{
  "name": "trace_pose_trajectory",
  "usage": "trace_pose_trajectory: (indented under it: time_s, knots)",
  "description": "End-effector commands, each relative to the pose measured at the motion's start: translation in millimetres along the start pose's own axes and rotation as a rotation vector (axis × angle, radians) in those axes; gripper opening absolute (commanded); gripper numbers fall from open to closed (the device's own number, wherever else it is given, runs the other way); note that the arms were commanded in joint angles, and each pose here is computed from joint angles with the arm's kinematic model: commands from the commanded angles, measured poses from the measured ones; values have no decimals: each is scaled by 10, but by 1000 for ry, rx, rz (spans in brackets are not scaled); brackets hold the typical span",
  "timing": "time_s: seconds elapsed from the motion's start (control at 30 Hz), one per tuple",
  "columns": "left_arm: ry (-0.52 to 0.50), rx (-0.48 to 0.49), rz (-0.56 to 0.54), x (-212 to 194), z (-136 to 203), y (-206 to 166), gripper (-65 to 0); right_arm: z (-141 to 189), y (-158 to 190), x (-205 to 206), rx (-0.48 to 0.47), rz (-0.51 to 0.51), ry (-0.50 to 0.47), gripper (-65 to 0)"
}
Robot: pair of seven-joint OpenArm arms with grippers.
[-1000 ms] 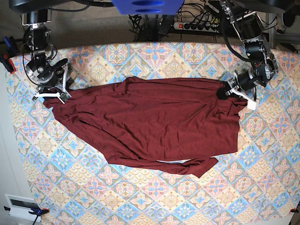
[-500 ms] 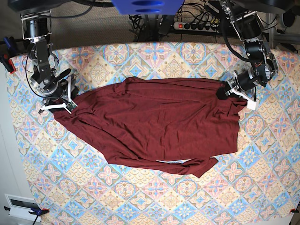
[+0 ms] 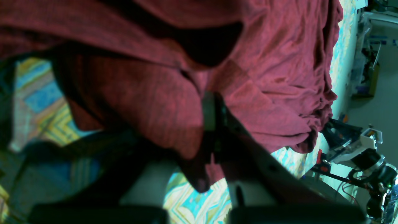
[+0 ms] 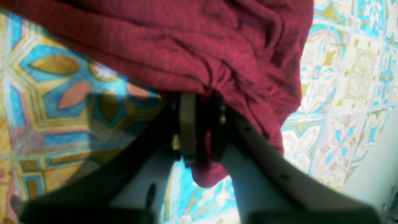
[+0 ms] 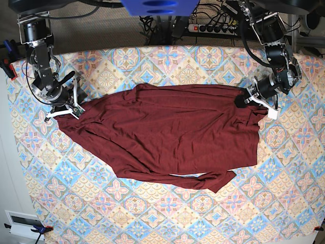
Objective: Layout the t-shirt on the table in an organized manner, then fold the t-shirt properly
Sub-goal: 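Adjust the right gripper's hold on the shirt corner, then lift the shirt edge with both grippers and pull it apart taut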
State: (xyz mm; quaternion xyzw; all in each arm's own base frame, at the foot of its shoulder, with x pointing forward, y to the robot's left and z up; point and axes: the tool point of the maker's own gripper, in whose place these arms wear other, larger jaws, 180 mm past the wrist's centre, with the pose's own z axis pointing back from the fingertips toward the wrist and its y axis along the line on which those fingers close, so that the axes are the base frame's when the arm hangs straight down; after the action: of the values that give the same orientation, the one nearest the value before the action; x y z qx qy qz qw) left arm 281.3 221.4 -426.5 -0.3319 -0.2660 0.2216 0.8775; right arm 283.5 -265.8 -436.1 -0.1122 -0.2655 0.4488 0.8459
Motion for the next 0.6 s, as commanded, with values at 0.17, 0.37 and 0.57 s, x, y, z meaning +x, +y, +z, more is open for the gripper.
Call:
trace_pose_trajectory:
  time_s: [0.17, 0.37, 0.57]
  knots:
    - [-25, 38, -38, 175, 117, 72, -650, 134, 389, -691, 66, 80, 244, -650]
    - [-27, 59, -55, 236, 194, 131, -650, 261, 531, -645, 62, 166, 237, -650]
    - [32, 64, -54, 135, 217, 146, -650, 507, 528, -543, 21, 167, 193, -650]
